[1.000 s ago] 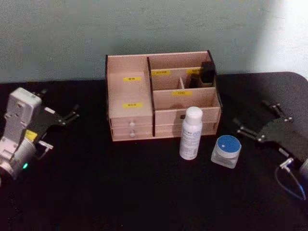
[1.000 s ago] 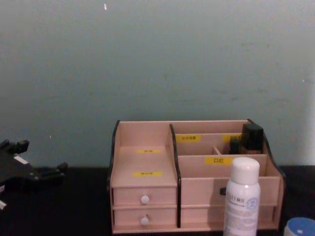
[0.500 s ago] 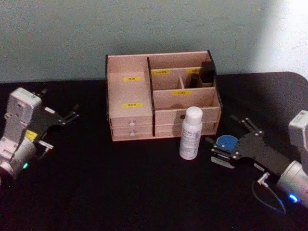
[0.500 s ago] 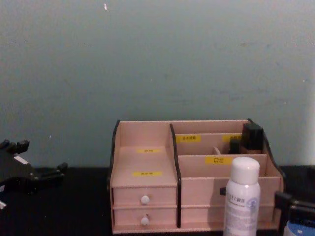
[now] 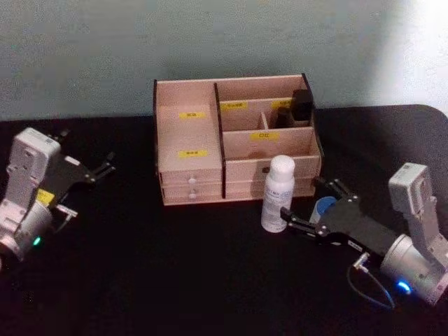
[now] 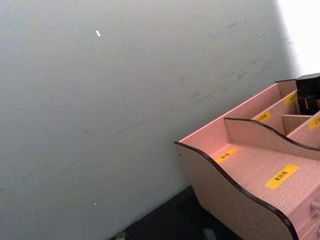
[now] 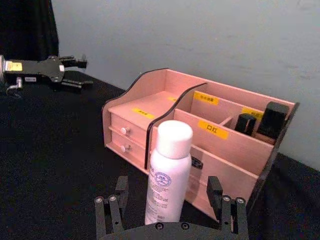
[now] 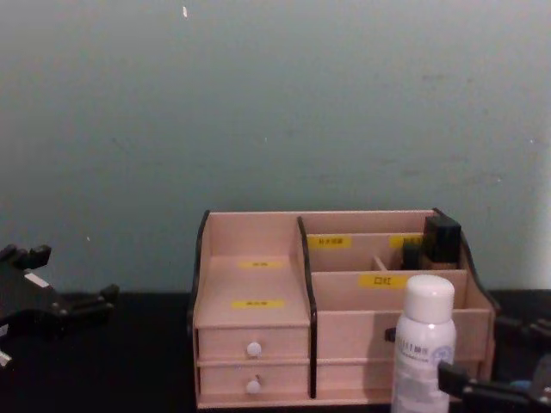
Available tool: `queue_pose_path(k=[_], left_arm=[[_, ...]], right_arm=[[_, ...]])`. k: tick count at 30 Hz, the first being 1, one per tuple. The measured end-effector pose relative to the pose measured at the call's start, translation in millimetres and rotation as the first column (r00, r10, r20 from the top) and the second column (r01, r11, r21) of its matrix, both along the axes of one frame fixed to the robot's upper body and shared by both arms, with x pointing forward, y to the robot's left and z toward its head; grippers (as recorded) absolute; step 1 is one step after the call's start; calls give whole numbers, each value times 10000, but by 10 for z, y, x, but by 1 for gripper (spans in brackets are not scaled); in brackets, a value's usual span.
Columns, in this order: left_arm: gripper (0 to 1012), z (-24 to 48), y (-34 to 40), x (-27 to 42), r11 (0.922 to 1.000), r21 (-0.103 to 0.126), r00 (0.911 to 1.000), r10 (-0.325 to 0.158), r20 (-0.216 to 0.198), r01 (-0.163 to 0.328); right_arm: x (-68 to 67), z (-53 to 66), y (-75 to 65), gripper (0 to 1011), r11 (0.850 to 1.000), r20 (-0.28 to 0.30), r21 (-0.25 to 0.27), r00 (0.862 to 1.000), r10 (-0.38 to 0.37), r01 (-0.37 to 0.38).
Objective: Pick up the facial cleanser and watermelon frost from the table and place them into the tiered storage box.
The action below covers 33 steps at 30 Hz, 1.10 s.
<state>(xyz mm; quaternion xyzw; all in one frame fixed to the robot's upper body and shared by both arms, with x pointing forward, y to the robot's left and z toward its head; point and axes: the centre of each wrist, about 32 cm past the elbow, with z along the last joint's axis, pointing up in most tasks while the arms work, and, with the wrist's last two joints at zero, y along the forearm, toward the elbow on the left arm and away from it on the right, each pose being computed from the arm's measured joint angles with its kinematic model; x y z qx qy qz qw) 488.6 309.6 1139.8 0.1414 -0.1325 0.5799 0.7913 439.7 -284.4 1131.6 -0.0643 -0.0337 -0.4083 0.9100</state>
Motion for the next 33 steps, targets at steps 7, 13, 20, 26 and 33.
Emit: queue_pose_path(k=[7, 13, 20, 26, 33], left_arm=[[1001, 0, 0, 0, 10000, 1, 10000, 0, -1, 0], [1001, 0, 0, 0, 10000, 0, 10000, 0, -2, 0], [1001, 0, 0, 0, 10000, 0, 10000, 1, -1, -1], [1001, 0, 0, 0, 10000, 0, 10000, 0, -1, 0], [1001, 0, 0, 0, 10000, 0, 10000, 0, -1, 0]], right_arm=[[80, -51, 64, 1002, 9999, -310, -23, 9994, 134, -135], [124, -80, 100, 1002, 10000, -480, 18, 9988, 98, -97], [185, -104, 131, 1002, 10000, -582, 39, 9983, 20, -18], [218, -111, 157, 1002, 10000, -596, 28, 9982, 12, -11], [264, -118, 196, 1002, 9999, -602, 94, 9982, -47, 53]])
